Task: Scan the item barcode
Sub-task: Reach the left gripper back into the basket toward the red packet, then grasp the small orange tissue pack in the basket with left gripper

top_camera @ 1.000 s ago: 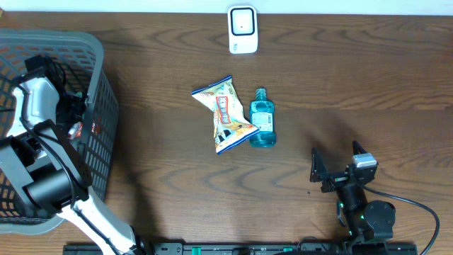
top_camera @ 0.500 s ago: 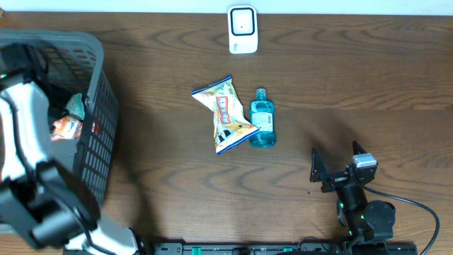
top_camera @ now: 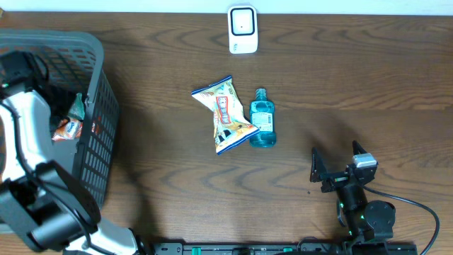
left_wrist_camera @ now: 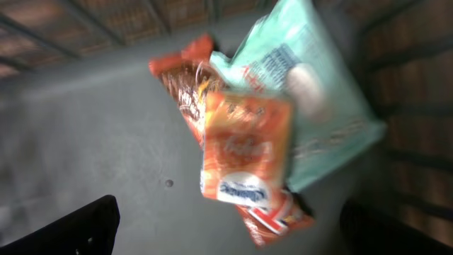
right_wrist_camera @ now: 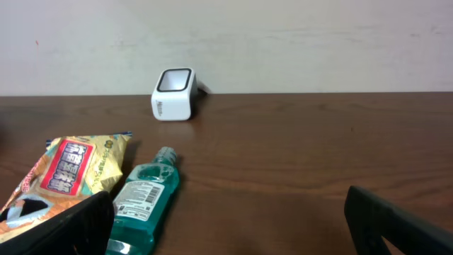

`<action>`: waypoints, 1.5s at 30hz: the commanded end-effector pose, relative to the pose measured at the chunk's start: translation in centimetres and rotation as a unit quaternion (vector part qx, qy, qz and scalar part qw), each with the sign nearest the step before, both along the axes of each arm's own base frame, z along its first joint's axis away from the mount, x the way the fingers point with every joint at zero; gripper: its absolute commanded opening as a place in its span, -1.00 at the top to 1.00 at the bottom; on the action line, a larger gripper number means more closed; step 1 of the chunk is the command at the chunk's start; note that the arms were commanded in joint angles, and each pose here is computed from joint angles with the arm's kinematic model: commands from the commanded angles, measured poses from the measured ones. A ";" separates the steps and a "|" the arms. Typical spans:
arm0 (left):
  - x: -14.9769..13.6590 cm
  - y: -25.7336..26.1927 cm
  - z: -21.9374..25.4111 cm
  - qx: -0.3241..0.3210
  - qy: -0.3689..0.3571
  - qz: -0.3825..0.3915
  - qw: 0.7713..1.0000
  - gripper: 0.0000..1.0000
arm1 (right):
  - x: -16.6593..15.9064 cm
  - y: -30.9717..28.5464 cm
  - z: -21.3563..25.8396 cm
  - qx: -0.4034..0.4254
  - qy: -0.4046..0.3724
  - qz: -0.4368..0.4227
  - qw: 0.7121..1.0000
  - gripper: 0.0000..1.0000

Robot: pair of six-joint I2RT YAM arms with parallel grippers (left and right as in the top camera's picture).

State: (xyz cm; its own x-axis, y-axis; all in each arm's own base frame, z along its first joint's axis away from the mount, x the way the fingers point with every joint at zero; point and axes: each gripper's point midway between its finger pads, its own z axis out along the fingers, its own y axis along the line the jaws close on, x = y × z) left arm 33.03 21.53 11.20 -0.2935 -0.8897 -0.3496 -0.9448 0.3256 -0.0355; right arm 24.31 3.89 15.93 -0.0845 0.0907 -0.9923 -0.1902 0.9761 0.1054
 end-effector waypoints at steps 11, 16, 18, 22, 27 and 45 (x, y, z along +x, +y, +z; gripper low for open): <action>0.0 0.1 -4.0 -0.005 0.015 -0.016 1.000 -0.99 | 0.0 0.0 0.0 -0.005 -0.001 -0.001 1.000 -0.98; 0.1 0.2 -5.5 -0.012 0.028 -0.018 0.999 -0.99 | 0.0 0.0 0.0 -0.005 -0.001 -0.001 1.000 -0.98; 0.1 0.2 -6.5 -0.018 0.038 -0.018 0.999 -1.00 | 0.0 0.0 0.0 -0.005 -0.001 -0.001 1.000 -0.99; -0.3 0.0 -8.2 -0.030 0.060 -0.018 0.998 -0.51 | 0.0 0.0 0.0 -0.005 -0.001 -0.001 1.000 -0.99; -0.4 0.0 -8.3 -0.029 0.067 -0.033 0.997 -0.11 | 0.0 0.0 0.0 -0.005 -0.001 -0.001 1.000 -0.99; -0.6 -0.3 6.2 0.058 -0.093 -0.033 0.993 0.14 | 0.0 0.0 0.0 -0.005 -0.001 -0.001 1.000 -0.99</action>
State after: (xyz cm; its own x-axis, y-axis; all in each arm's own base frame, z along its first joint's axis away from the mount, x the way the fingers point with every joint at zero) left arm 33.07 21.47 14.06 -0.3433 -0.8207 -0.4567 -0.8998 0.4268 -0.0905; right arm 24.31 3.89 15.92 -0.0848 0.0907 -0.9923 -0.1902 0.9761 0.1055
